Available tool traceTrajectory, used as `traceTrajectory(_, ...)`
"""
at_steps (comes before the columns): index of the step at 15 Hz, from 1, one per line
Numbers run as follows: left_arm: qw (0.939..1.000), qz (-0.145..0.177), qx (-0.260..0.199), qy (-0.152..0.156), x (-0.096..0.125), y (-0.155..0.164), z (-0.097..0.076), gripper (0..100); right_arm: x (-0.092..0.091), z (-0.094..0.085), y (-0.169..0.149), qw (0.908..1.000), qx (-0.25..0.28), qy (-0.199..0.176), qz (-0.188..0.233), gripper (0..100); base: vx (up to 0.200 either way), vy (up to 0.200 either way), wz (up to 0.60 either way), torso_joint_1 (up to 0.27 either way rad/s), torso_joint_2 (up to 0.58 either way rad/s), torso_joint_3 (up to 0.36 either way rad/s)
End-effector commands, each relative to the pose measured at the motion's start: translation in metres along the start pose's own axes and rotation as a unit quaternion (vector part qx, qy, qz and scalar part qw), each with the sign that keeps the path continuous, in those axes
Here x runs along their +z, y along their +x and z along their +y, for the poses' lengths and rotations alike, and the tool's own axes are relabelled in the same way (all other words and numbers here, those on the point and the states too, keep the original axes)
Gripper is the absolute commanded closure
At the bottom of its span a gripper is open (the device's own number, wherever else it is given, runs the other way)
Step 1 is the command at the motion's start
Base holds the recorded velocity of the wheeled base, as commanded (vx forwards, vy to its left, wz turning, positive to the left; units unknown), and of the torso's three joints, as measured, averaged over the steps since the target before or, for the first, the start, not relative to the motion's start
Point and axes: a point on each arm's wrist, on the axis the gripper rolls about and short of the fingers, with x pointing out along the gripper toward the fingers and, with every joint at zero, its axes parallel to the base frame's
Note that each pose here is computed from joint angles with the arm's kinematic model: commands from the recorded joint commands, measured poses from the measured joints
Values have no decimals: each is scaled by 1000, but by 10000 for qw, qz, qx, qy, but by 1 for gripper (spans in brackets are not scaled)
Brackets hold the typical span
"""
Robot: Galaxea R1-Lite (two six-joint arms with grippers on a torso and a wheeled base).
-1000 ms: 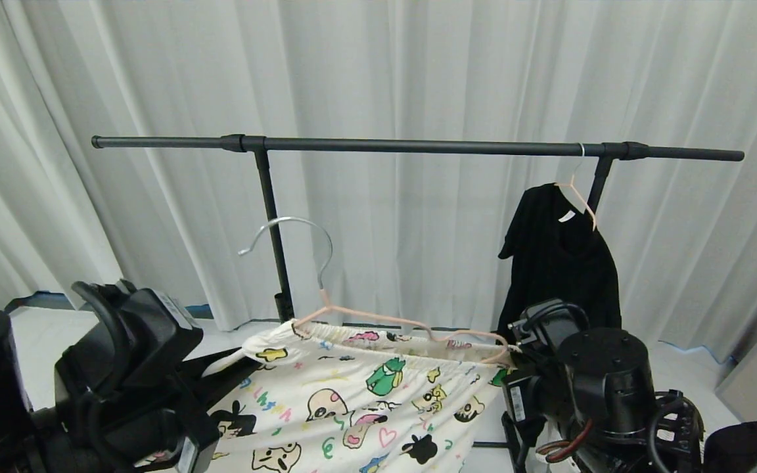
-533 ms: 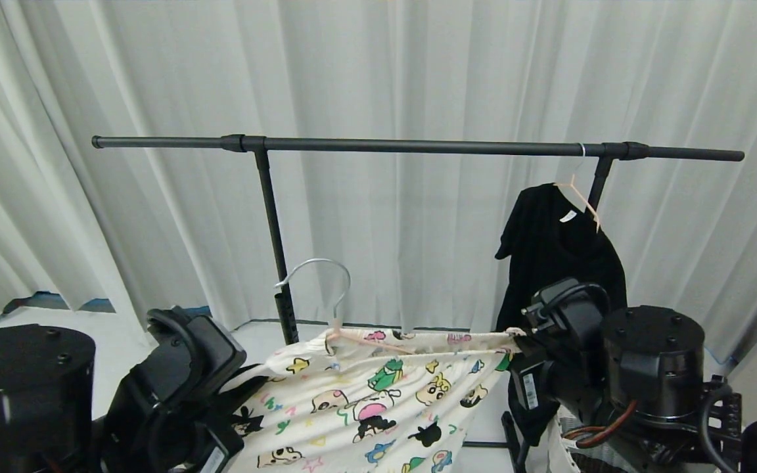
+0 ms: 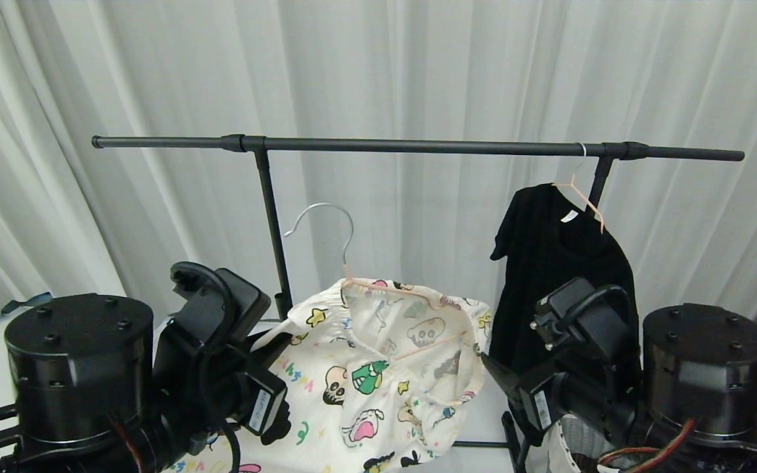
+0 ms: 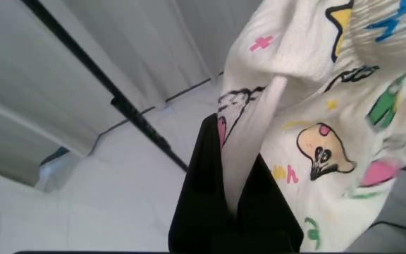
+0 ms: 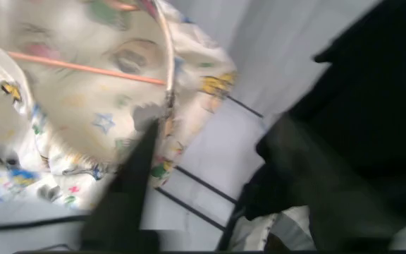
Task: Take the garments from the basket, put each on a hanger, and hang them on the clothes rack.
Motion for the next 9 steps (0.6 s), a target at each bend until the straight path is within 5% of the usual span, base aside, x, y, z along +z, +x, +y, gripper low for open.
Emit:
traceTrajectory(1,9999,-18,-115,39,-3,0,-5,100,9,-10,-10,9998,142,-64,-110,0,0,0,0,0,0,0)
traceTrajectory(5,9956,-232,-889,175,-21,-12,-15,100,32,-38,-22,9922,1014,-729,-10,0,0,0,0,0,0,0)
traceTrajectory(9,9852,-491,-1578,444,-19,-19,-27,100,46,-33,-21,9607,2258,-1583,310,0,0,0,0,0,0,0)
